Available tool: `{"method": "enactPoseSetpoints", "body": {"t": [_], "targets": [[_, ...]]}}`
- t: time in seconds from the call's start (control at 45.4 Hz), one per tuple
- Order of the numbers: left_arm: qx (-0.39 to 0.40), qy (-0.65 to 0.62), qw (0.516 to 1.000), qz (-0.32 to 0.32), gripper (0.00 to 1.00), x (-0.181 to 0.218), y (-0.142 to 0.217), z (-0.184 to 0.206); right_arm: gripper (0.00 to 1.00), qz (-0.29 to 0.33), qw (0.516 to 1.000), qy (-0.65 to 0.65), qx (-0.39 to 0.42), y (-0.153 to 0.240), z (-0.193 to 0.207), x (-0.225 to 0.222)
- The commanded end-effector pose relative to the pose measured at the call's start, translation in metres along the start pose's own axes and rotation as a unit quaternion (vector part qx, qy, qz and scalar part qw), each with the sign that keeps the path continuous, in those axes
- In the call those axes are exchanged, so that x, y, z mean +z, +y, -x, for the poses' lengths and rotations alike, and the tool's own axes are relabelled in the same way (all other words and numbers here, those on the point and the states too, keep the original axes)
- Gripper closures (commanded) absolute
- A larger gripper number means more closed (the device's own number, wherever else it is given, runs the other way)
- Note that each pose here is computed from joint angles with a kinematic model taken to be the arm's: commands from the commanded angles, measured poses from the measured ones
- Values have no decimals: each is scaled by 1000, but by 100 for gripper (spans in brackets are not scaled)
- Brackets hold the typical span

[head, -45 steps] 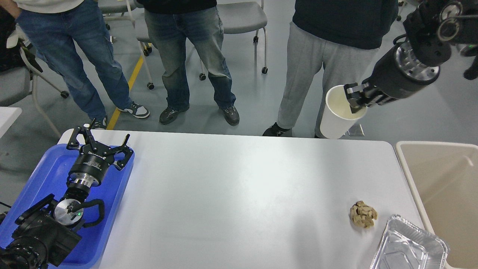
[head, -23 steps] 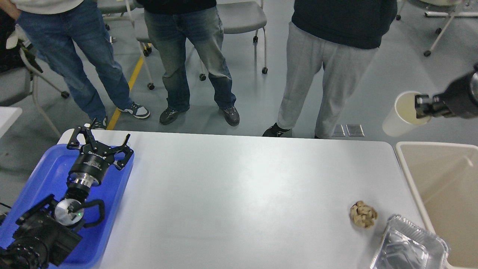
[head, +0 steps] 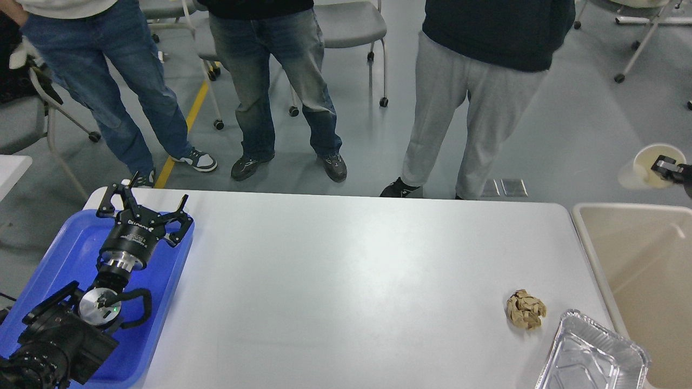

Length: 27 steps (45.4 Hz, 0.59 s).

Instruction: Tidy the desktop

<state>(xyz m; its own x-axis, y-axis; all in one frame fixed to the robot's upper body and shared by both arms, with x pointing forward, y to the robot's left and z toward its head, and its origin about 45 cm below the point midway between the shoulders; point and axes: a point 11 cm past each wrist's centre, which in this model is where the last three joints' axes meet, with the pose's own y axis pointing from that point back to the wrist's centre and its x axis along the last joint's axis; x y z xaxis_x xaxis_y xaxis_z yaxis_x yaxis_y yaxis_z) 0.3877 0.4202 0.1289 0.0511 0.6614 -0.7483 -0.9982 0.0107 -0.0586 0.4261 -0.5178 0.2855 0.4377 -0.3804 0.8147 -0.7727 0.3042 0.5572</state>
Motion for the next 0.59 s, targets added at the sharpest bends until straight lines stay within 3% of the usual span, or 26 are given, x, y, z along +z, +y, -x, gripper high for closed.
{"method": "enactPoseSetpoints", "body": {"t": [0.0,0.308,0.572], "targets": [[0,0,1000,0,0,0,0,0,100,89,986,-104,92,-27,15,73],[0,0,1000,0,0,0,0,0,100,150,937,-286,135,-37,63,104],[0,0,1000,0,0,0,0,0,100,191,876,-429,115,-33,111,135]]}}
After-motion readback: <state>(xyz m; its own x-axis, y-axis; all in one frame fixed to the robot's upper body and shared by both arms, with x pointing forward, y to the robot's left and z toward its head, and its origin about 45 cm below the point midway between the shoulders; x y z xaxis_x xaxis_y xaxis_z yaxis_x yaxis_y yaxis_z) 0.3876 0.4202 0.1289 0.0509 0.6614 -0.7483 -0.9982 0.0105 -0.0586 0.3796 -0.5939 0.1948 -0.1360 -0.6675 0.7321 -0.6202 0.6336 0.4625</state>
